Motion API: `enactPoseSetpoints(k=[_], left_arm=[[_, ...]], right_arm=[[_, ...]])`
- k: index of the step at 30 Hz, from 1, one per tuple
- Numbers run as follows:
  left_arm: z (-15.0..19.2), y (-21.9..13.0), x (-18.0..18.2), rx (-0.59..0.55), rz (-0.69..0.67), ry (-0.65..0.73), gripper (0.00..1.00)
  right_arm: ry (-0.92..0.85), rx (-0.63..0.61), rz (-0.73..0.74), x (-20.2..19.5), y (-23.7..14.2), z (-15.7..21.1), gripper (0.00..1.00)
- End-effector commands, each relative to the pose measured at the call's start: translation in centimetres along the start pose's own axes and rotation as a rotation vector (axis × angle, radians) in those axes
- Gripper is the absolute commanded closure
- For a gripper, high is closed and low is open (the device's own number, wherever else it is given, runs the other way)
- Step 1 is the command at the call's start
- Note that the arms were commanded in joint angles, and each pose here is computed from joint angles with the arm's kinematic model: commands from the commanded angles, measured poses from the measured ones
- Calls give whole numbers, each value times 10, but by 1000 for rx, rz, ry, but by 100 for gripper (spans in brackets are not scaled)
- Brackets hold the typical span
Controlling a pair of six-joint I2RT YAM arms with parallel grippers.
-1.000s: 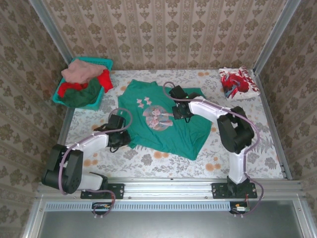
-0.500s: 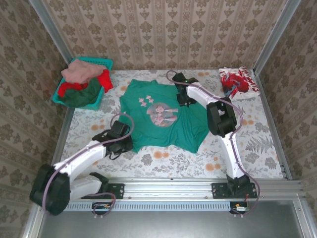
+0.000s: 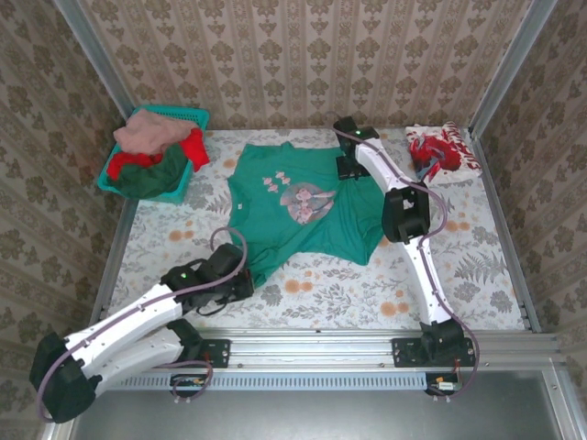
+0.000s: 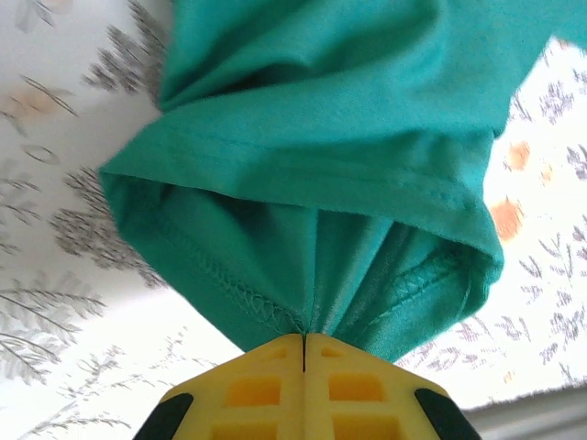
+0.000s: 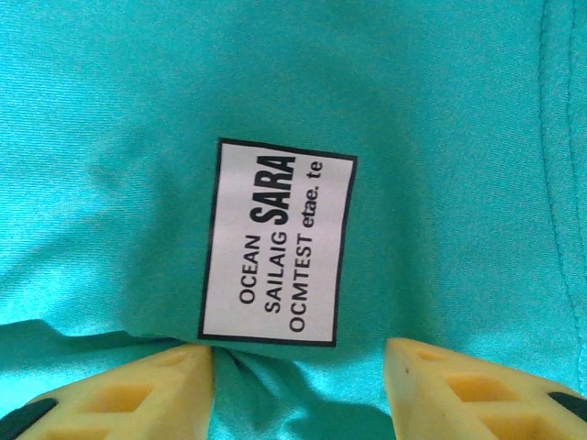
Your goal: Fold and stack the t-shirts
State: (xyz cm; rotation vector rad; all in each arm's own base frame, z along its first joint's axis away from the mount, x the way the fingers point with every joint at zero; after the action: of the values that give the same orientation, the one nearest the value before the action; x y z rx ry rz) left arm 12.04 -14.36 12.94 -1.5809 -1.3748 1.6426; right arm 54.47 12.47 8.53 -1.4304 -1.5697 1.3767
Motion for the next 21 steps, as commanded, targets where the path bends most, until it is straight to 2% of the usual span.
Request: enactPoseSetpoints(k=[1, 3, 4, 8, 10, 13, 18, 21], left_arm=[[1, -2, -9, 11, 28, -42, 62], [-9, -8, -20, -32, 85, -42, 39], [-16, -11, -25, -52, 119, -45, 35], [-54, -26, -39, -143, 175, -59, 31], [-79, -25, -41, -182, 153, -74, 30], [-122, -6, -49, -186, 140, -83, 29], [-194, 49, -77, -145, 65, -15, 41], [-218, 88, -82, -78, 37, -11, 45]], right_arm=[[-5, -48, -86, 0, -44, -6, 45], [-29, -78, -119, 9, -70, -3, 44], [-39, -90, -130, 13, -80, 2, 43], [-27, -173, -202, 31, -121, 41, 42], [-4, -185, -233, 42, -126, 72, 42], [8, -183, -274, 68, -129, 120, 43], [14, -77, -310, 99, -103, 184, 43], [23, -5, -286, 103, -89, 211, 44]])
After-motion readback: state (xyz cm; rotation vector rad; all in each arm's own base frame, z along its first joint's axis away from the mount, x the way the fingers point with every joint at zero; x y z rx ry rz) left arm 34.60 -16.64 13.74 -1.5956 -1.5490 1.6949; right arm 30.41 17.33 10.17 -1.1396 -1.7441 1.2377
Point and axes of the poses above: each hand's point on the last joint's axis, 136 mm out from that joint toward the fingers, its own y axis out along the fingers, its own x axis along the line the jaws close on, z = x × y, the point moved 6 cm from there along -y, back along the fingers, and after that the axes turned 14 degrees about -y, right-handed, at the moved point
